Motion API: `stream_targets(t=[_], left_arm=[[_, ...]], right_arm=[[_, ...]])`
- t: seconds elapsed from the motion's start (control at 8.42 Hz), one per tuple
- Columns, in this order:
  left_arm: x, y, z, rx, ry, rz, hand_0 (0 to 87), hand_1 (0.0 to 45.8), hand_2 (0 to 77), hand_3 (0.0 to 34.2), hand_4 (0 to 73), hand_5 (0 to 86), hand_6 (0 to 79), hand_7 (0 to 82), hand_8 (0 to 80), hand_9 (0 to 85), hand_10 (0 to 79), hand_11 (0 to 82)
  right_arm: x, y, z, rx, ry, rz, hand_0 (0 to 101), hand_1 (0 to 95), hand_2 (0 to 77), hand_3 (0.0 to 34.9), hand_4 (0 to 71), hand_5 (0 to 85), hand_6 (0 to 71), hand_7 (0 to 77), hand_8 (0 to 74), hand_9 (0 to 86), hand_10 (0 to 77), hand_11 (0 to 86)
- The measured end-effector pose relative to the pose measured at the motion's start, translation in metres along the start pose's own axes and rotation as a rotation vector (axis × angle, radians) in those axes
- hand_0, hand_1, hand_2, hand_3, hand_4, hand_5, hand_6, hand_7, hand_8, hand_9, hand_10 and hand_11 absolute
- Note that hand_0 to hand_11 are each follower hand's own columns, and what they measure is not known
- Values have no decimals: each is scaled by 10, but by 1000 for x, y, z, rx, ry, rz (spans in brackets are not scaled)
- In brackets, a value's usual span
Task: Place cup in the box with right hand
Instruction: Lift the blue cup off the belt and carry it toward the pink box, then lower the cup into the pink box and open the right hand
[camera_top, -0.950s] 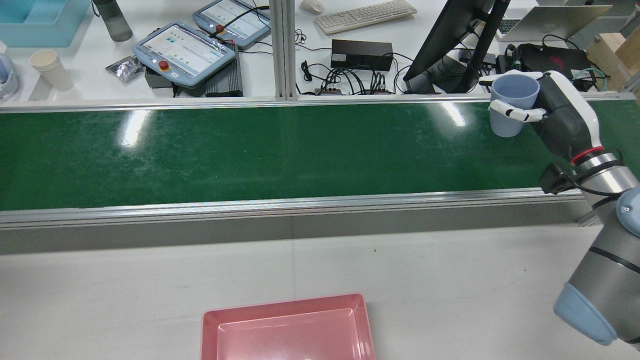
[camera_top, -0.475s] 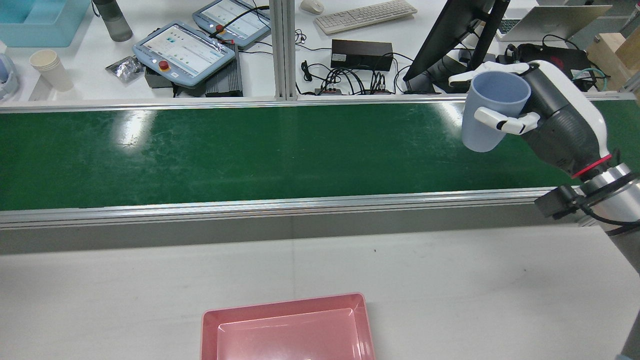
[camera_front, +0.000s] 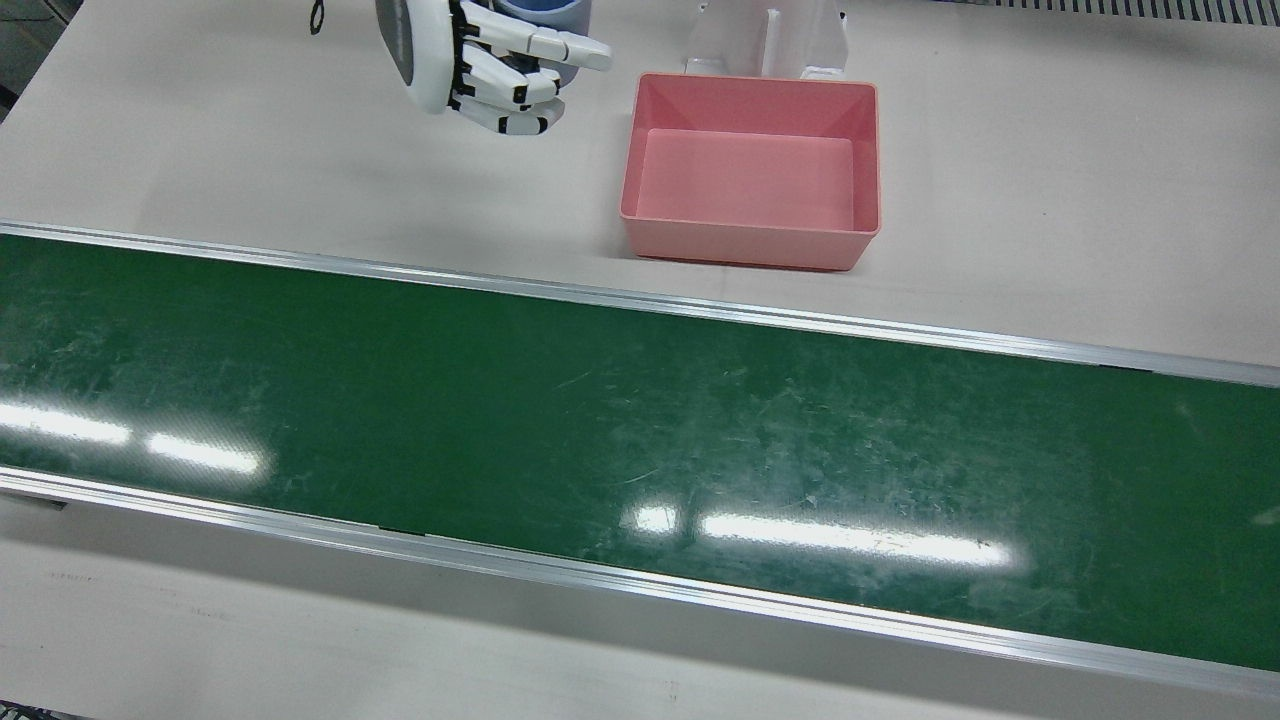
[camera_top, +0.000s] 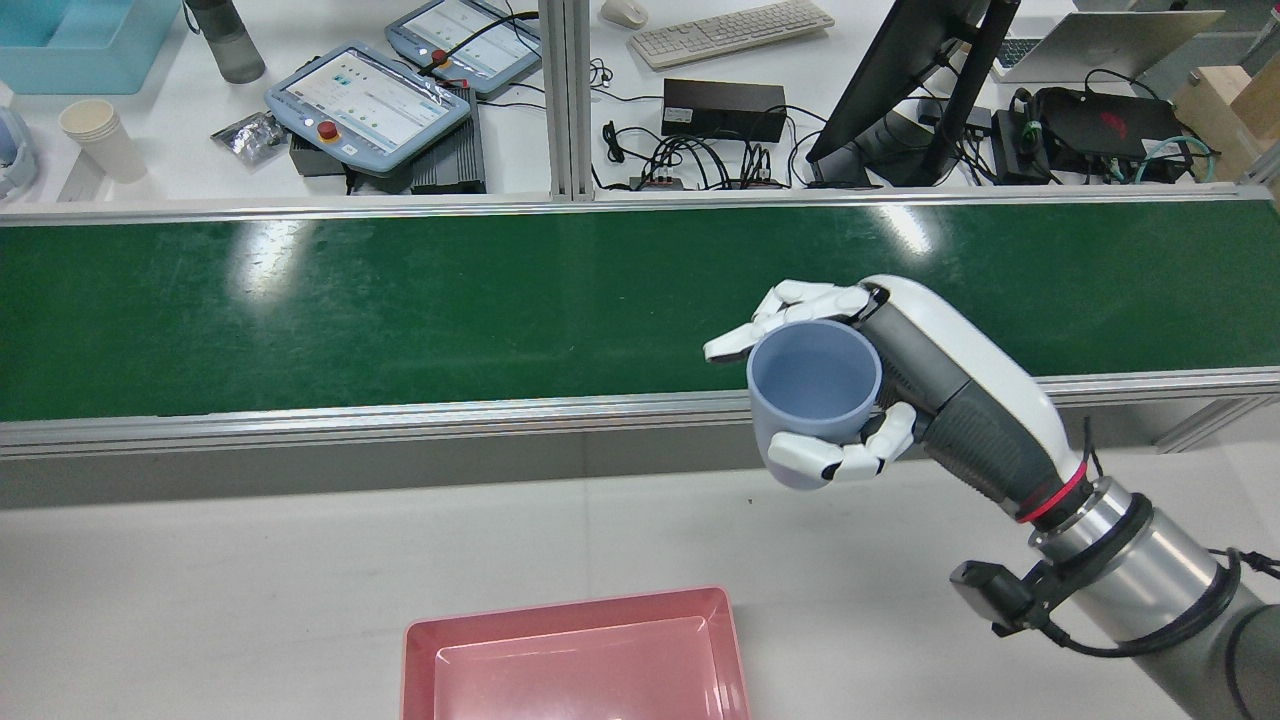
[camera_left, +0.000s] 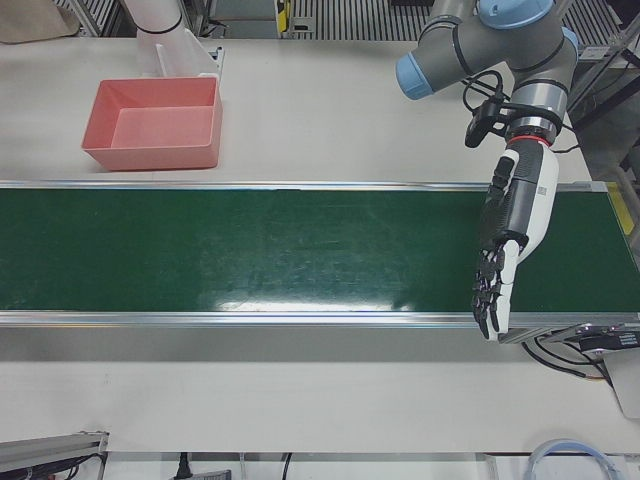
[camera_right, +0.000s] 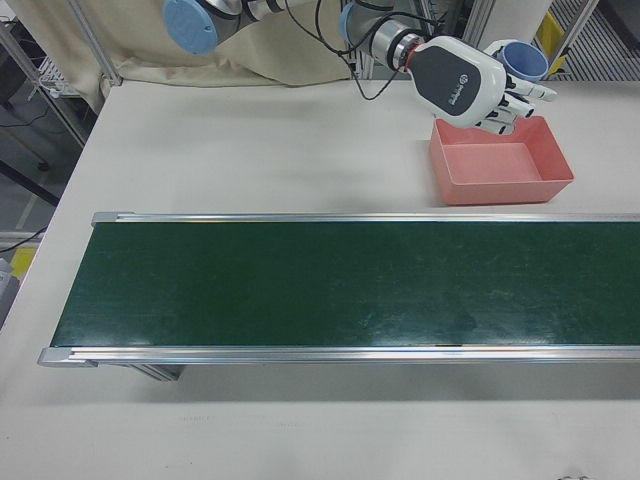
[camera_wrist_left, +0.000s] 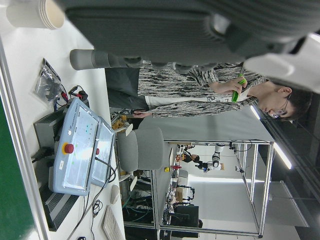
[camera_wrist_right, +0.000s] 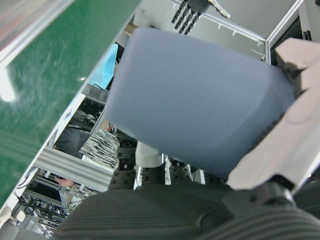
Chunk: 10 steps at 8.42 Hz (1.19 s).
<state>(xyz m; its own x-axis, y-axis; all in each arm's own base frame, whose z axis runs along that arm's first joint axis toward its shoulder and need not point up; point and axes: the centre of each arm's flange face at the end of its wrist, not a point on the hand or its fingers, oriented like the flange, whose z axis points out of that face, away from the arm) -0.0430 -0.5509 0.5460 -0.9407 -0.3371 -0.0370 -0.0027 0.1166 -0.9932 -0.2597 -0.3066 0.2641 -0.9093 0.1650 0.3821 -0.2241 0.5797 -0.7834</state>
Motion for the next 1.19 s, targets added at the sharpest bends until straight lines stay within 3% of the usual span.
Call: stream_targets(t=[0.48, 0.95, 1.07, 1.19], left_arm=[[0, 0, 0, 0, 0, 0, 0, 5, 11, 0, 11, 0, 5, 5, 0, 0, 0, 0], [0, -1, 0, 1, 0, 0, 0, 5, 11, 0, 11, 5, 5, 5, 0, 0, 0, 0], [0, -1, 0, 2, 0, 0, 0, 5, 11, 0, 11, 5, 5, 5, 0, 0, 0, 0], [0, -2, 0, 3, 0, -1, 0, 5, 11, 0, 11, 5, 5, 5, 0, 0, 0, 0]], right_arm=[[99, 39, -21, -21, 162, -33, 418, 11, 409, 0, 349, 71, 387, 698, 589, 774, 360, 496], [171, 47, -39, -47, 258, -31, 393, 16, 409, 0, 349, 76, 360, 698, 595, 774, 387, 540], [182, 52, -44, -53, 276, -27, 388, 22, 360, 0, 349, 65, 333, 698, 545, 774, 322, 458], [193, 53, -47, -54, 292, -29, 442, 120, 245, 0, 284, 104, 196, 704, 475, 747, 224, 365]])
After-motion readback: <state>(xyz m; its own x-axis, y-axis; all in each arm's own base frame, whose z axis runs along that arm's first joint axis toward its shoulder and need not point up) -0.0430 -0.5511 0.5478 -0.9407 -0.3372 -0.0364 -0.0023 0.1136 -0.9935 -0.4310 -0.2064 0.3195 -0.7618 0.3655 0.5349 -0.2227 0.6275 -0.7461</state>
